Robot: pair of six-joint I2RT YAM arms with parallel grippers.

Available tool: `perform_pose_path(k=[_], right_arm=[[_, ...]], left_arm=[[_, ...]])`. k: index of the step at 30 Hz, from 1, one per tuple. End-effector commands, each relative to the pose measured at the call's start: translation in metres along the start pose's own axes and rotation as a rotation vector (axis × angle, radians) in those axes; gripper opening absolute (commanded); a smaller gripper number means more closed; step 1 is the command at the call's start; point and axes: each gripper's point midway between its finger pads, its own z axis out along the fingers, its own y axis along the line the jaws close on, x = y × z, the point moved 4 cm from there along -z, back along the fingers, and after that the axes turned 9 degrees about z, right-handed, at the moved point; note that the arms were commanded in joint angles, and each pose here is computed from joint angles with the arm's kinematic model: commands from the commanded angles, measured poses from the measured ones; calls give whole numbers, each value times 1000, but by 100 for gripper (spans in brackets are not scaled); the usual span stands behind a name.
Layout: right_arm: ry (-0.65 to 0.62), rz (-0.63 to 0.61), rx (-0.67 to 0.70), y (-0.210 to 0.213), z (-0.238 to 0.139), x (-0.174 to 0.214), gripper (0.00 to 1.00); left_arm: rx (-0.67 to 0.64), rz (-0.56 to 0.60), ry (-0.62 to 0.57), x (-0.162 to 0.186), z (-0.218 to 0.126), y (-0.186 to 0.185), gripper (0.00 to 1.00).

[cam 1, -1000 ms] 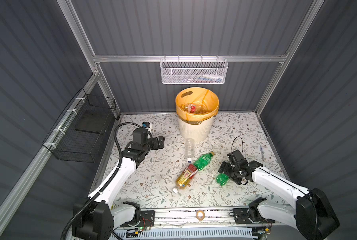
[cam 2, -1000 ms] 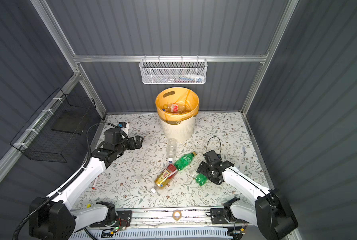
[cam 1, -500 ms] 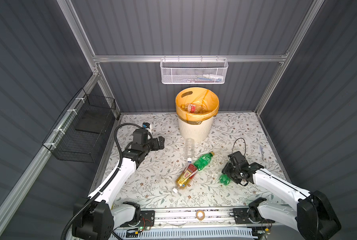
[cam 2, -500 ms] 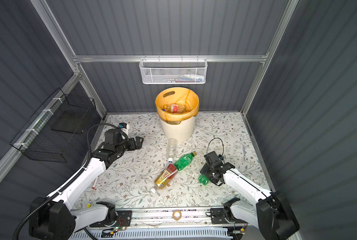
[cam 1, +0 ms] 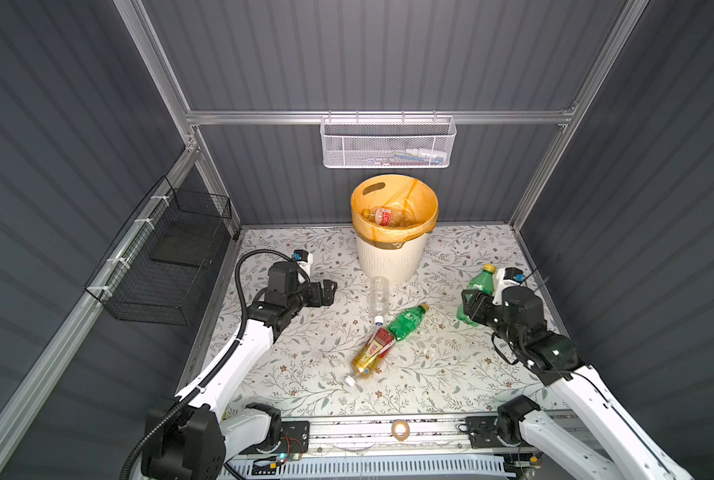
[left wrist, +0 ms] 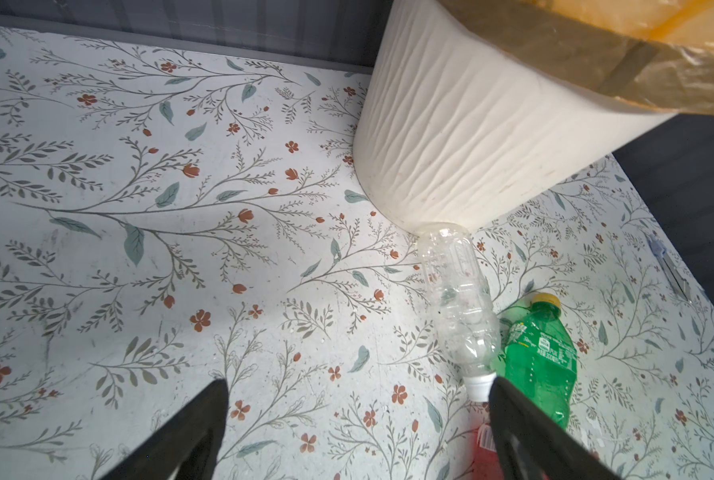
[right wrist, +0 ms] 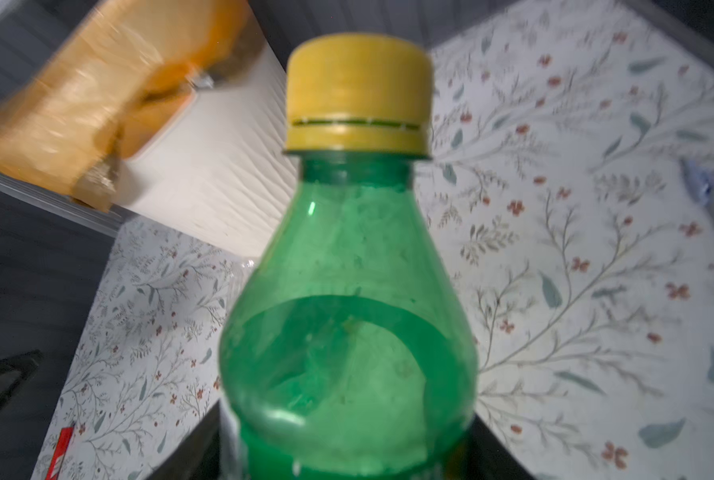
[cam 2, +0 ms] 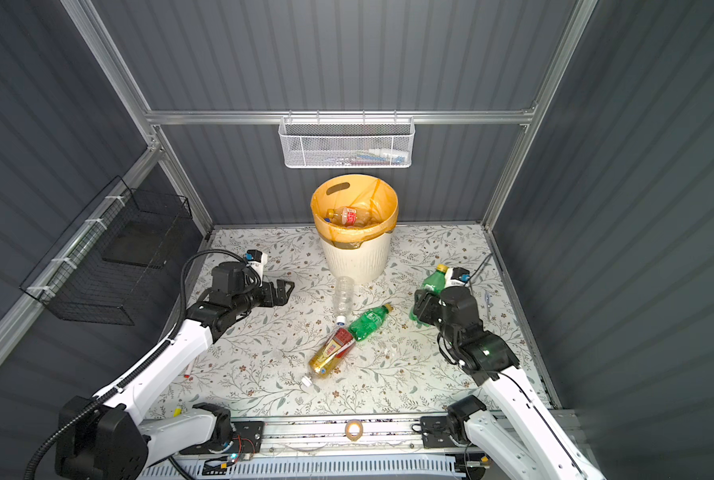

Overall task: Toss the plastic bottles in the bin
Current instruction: 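Lift the green bottle over the bin with the right gripper and release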

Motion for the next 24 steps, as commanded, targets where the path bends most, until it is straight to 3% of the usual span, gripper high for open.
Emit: perform_pose_path(k=[1,5,9,17,19,21,24], right_arm=[[-249,-119,-77,13,-32,-42,64],[-519,-120,-221,21,-79,-69,64],[-742,-99,-277,19,-117,-90,64],[-904,-95,-398,57,-125,-127,64],[-871,-103,-427,85,-109,-146,65],[-715,-119,-430,123,-71,-165,65],[-295,-159,-447,190,14,-170,67]], left_arm=[[43,107,-29,2,-7,-23,97],[81,158,-23,15,-7,-40,97],[110,157,-2,28,-7,-44,97],[101,145,4,48,-12,-52,97],[95,165,12,52,-11,-58,97],[101,191,26,56,-10,-63,97],[105,218,45,59,-6,-70,97]])
